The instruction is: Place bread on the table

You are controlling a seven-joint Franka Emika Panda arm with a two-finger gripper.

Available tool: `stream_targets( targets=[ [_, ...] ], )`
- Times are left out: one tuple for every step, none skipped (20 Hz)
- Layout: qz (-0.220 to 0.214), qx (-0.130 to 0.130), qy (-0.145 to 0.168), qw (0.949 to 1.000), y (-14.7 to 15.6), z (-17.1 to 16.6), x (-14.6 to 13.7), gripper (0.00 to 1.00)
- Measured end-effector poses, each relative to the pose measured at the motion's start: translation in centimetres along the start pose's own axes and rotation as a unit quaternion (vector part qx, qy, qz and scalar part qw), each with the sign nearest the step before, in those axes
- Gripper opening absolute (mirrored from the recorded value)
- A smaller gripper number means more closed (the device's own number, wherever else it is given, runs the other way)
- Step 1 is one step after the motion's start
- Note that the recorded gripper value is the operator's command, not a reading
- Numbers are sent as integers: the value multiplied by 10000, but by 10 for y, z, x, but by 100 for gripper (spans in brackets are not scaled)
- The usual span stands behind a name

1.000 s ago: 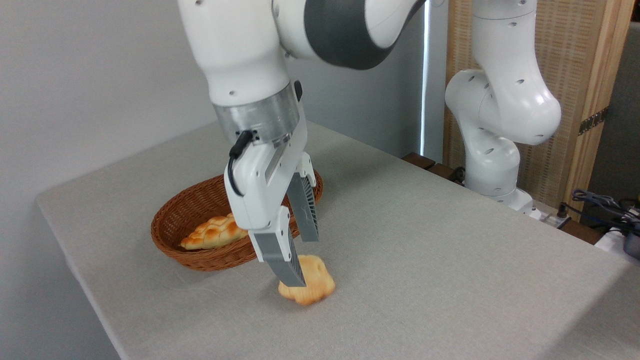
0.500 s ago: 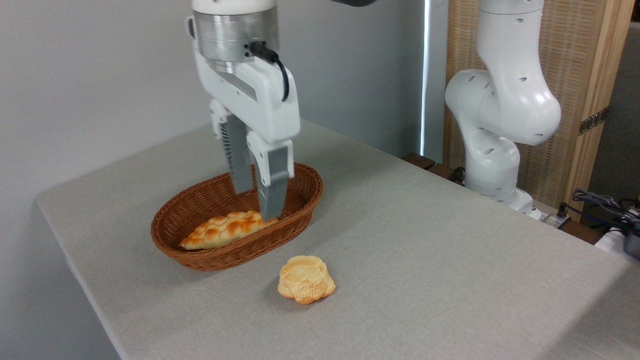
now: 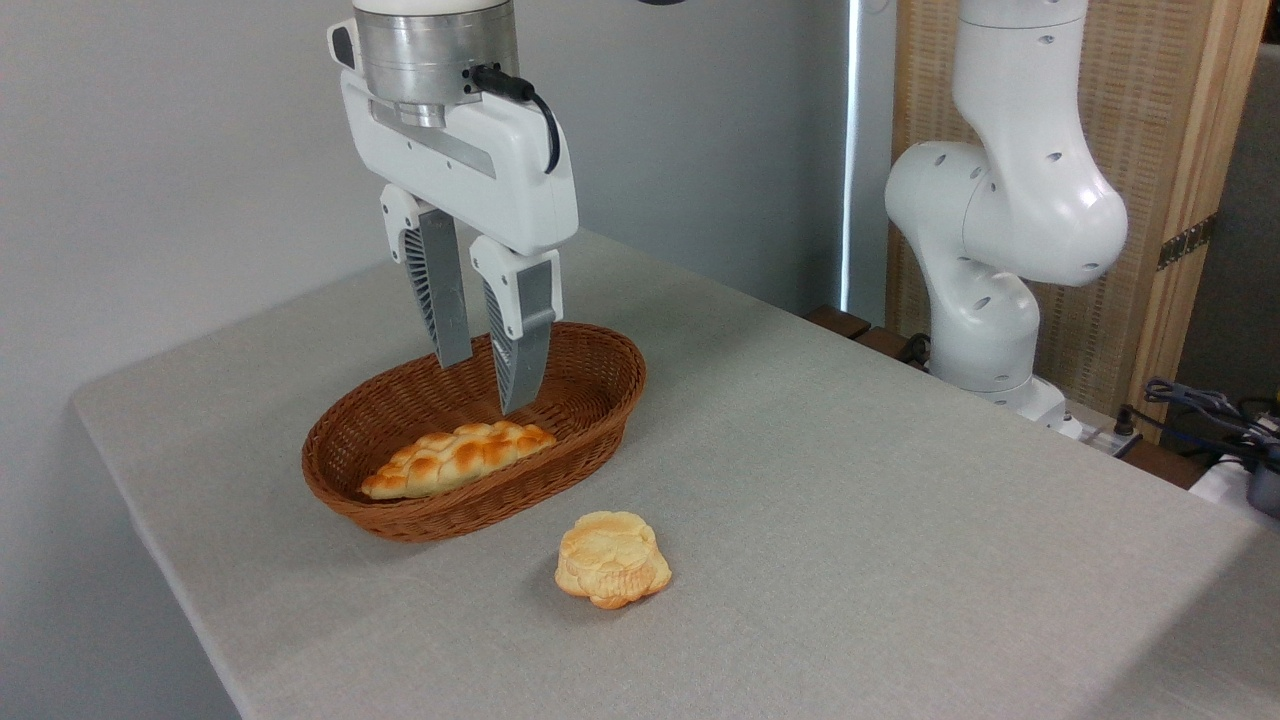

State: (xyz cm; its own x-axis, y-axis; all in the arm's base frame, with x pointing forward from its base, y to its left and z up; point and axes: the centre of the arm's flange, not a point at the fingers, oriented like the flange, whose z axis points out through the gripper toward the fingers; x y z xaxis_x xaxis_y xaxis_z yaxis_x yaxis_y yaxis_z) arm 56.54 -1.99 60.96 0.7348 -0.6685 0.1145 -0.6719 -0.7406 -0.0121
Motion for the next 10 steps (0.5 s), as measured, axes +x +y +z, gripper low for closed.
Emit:
stream_targets(
  targets=[
    [-10,-14,-18,10000,-1,0,-1,100],
    [-19,-46,-56,10000,-1,1,-3,100],
    [-24,-100,-117,9999,0,3,-4,100],
    [-28,-145,-169,9997,1,4,-6,100],
    [-31,-174,-201,9996,1,4,-7,100],
    [-34,-187,-217,9996,1,5,-7,100],
    [-36,-189,-220,9996,1,5,-7,100],
    [-36,-190,-221,9996,1,5,-8,100],
    [-37,-191,-222,9996,1,5,-8,100],
    [-39,-191,-222,9996,1,5,-8,100]
  ],
)
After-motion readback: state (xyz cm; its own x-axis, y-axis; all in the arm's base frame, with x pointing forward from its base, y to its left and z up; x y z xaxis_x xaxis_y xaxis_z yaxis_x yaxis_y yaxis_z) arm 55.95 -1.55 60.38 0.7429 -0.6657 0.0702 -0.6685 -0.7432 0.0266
